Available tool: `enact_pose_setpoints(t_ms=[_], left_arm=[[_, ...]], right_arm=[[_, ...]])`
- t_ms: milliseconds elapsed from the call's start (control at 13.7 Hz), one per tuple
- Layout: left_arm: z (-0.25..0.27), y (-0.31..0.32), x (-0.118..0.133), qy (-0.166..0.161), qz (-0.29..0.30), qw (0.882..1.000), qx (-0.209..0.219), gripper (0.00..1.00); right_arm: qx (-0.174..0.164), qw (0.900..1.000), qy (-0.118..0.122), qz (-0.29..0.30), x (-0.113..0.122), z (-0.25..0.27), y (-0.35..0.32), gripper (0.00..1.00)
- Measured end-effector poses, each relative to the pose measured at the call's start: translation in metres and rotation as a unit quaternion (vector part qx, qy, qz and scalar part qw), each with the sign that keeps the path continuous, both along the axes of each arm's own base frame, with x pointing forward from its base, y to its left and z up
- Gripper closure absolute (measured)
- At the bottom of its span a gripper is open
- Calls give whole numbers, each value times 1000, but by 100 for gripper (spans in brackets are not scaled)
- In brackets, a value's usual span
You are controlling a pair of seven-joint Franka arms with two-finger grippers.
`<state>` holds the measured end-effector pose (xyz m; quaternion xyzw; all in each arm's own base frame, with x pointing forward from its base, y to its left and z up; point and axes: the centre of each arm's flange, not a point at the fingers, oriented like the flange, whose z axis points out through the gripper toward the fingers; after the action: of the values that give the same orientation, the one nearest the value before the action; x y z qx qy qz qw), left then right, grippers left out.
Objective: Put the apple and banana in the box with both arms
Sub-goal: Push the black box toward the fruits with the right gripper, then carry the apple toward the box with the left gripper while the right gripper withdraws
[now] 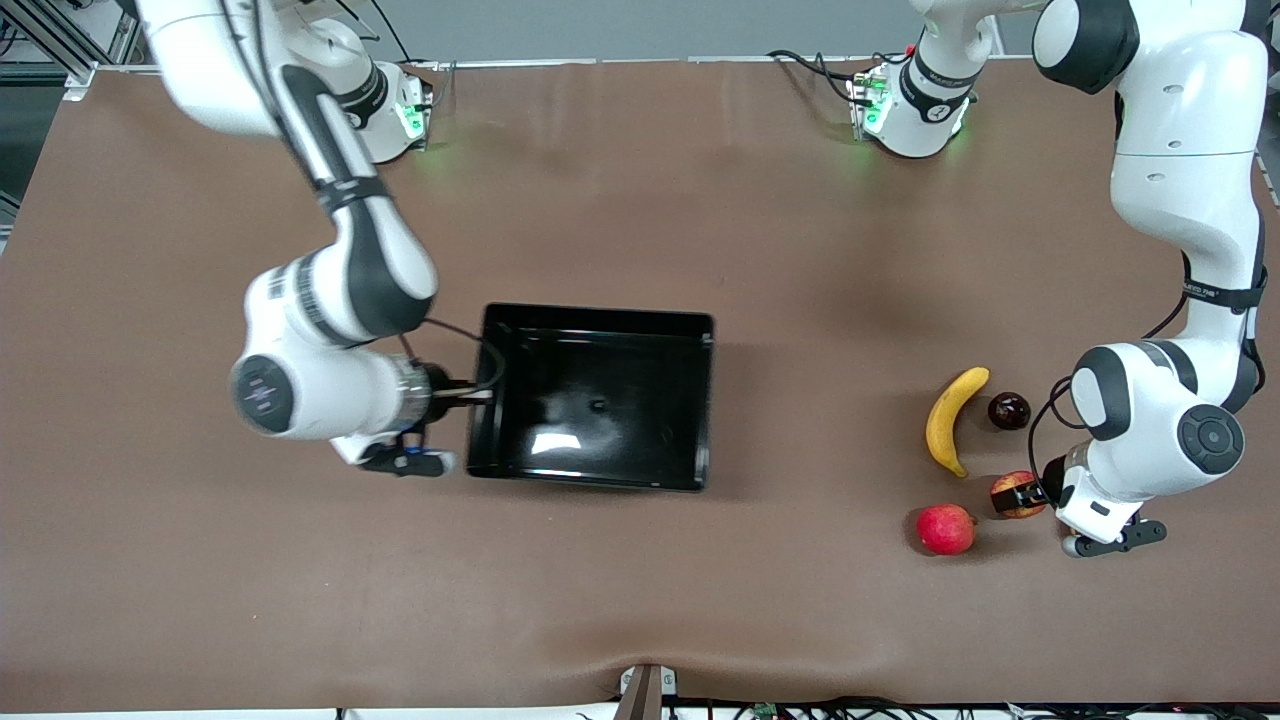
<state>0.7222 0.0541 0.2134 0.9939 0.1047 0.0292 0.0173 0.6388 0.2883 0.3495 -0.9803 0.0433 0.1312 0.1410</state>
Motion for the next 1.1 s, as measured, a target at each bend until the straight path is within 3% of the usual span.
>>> enact_pose_setpoints(t_ms=[73,146,512,732,878,1098], left_arm=[[1,1,0,-1,1,1000,0,24],[1,1,0,-1,1,1000,0,27],[2,0,0,2,0,1000,0,28],[34,-10,-3,23,-9,1000,-3,28],[76,-19,-6,31,-16,999,-4,28],[132,-60,-17,42,-46,998,-4,28]], right_arm=[[-1,1000,-13,1,-9,-5,26,94],[-2,1000,-23,6,-18,-13,49,94],[-2,999,-44,-15,-44,-65,113,94],[-4,998,-48,-46,-56,-88,140,94],[-5,997,-46,-62,-55,-87,141,78],[2,996,-57,-73,-42,-66,132,45]])
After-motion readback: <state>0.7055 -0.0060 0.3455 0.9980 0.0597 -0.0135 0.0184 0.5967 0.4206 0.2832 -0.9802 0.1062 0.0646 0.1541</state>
